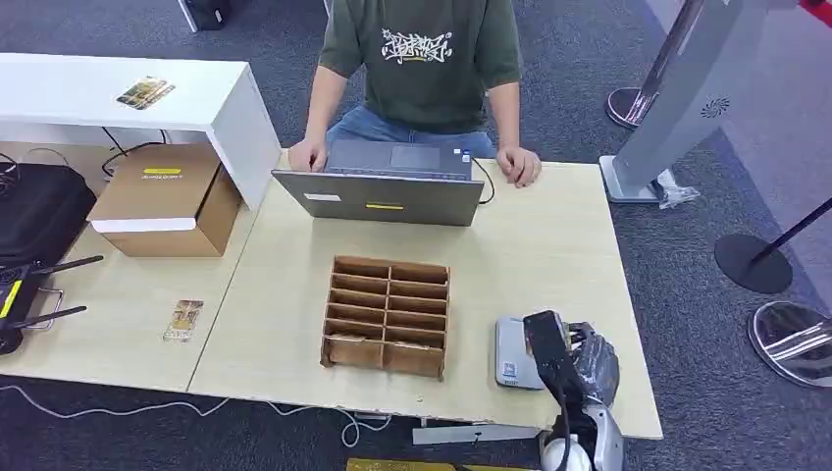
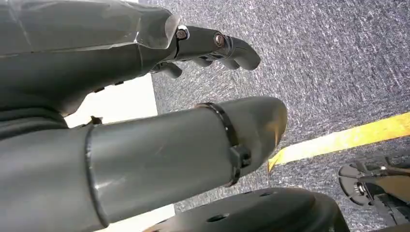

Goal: Pass the card to the sensor for recognition and then transmit it.

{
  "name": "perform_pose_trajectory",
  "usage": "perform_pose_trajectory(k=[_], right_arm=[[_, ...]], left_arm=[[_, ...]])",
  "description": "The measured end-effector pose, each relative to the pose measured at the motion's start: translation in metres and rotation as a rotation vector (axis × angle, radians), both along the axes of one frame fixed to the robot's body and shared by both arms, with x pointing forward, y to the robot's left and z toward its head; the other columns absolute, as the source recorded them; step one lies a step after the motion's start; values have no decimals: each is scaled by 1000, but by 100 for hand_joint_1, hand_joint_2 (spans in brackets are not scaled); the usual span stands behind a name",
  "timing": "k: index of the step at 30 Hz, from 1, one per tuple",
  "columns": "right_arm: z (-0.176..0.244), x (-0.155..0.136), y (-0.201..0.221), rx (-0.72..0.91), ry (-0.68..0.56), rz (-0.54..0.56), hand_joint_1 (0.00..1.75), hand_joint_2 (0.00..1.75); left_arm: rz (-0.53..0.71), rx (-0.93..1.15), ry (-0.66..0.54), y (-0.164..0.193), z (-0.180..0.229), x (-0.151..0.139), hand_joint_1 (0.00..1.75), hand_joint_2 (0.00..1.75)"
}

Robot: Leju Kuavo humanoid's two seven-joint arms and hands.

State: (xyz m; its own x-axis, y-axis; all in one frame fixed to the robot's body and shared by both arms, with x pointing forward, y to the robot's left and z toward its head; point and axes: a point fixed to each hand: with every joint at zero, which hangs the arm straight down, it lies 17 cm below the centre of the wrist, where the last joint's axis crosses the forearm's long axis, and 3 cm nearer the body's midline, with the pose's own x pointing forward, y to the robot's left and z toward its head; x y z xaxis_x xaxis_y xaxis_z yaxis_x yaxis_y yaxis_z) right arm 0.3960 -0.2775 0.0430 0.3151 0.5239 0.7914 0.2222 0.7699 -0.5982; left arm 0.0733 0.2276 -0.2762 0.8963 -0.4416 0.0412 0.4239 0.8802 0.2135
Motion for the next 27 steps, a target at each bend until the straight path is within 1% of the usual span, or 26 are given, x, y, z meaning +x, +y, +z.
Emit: perform_pose_trajectory(k=[10,16,19,22,27], right_arm=[[-11,-2,-4,-8,31,-1,175,175],[-33,-10,-26,-2,81,-38,175,175],[-47,-15,-35,-3,120,-44,175,175],[-68,-21,-44,-48,200,-33,175,175],[-81,-16,-56,-77,240,-44,175,175]], left_arm=[[1,0,0,0,0,0,0,0],[5,3,-3,1,0,0,0,0],[8,14,-5,4,0,0,0,0],[11,24,-2,5,0,0,0,0],[7,25,-3,5,0,0,0,0]])
